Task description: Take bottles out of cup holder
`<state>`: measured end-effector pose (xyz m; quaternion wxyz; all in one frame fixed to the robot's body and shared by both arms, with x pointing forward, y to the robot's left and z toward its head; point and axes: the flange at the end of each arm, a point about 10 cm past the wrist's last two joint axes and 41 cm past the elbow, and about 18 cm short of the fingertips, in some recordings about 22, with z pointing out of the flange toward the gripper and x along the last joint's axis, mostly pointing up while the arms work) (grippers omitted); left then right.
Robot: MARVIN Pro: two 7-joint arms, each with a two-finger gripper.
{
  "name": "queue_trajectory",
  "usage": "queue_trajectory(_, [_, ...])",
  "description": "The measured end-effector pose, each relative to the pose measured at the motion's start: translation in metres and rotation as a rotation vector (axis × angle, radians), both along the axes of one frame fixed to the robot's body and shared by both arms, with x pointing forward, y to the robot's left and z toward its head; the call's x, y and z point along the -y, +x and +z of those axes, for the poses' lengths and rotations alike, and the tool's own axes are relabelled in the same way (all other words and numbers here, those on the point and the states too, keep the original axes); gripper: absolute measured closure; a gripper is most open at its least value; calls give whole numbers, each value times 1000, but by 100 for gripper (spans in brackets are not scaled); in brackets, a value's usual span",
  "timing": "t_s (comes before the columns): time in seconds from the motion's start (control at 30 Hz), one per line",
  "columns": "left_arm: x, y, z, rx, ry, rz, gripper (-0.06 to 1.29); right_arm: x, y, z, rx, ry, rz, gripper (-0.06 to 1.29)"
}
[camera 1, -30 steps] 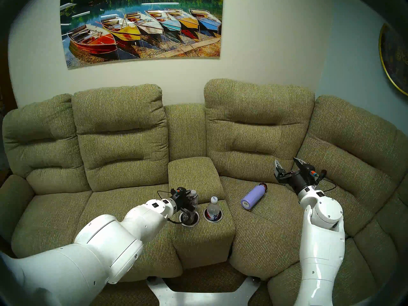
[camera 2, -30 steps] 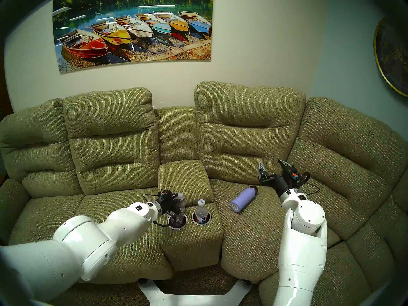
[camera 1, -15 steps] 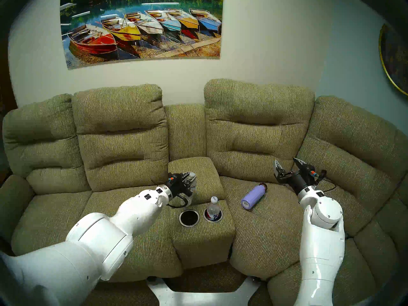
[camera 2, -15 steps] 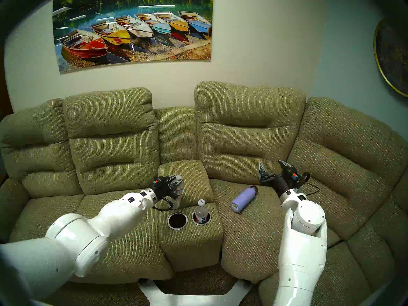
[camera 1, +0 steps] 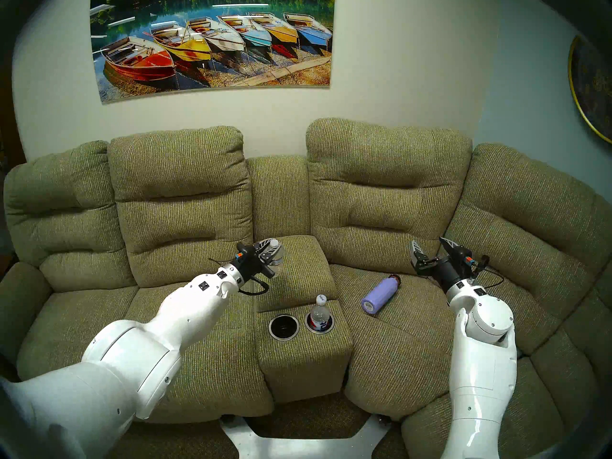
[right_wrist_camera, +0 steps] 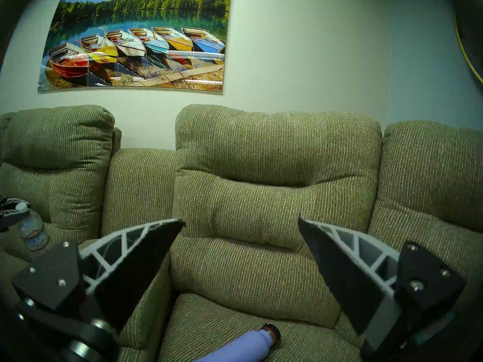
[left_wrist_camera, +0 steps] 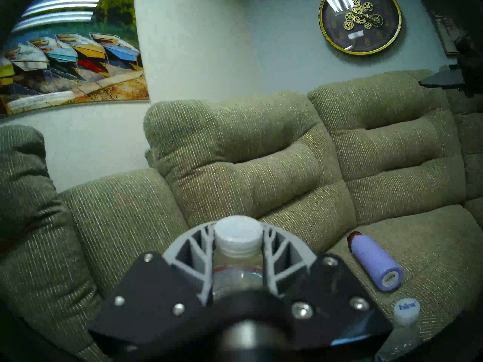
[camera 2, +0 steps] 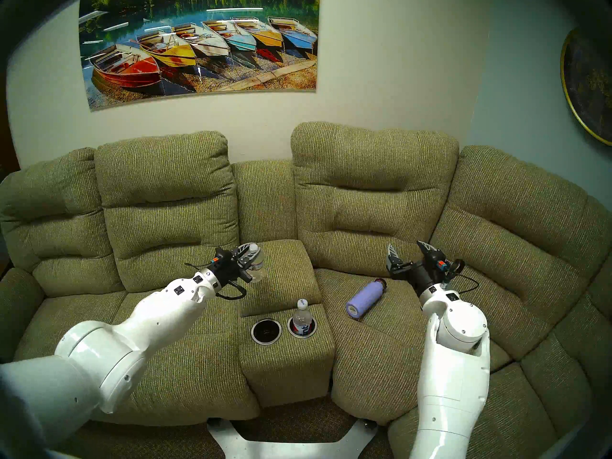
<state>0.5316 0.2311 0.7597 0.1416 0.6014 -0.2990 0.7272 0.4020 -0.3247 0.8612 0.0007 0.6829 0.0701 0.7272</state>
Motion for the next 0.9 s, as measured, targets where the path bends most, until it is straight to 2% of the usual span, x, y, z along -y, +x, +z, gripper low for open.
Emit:
queue_trajectory(0.3, [-50, -15, -9, -2, -3, 108, 96, 0, 0, 0, -1, 0, 0, 1])
queue_trajectory(0.5, [-72, -28, -19, -17, -6, 164, 96, 0, 0, 0, -1, 0, 0, 1])
queue_trajectory(0.7, [-83, -43, -32, -52, -12, 210, 96, 0, 0, 0, -1, 0, 0, 1])
queue_trajectory(0.9, [-79, -58, -46, -87, -20, 251, 96, 0, 0, 0, 0, -1, 0, 1])
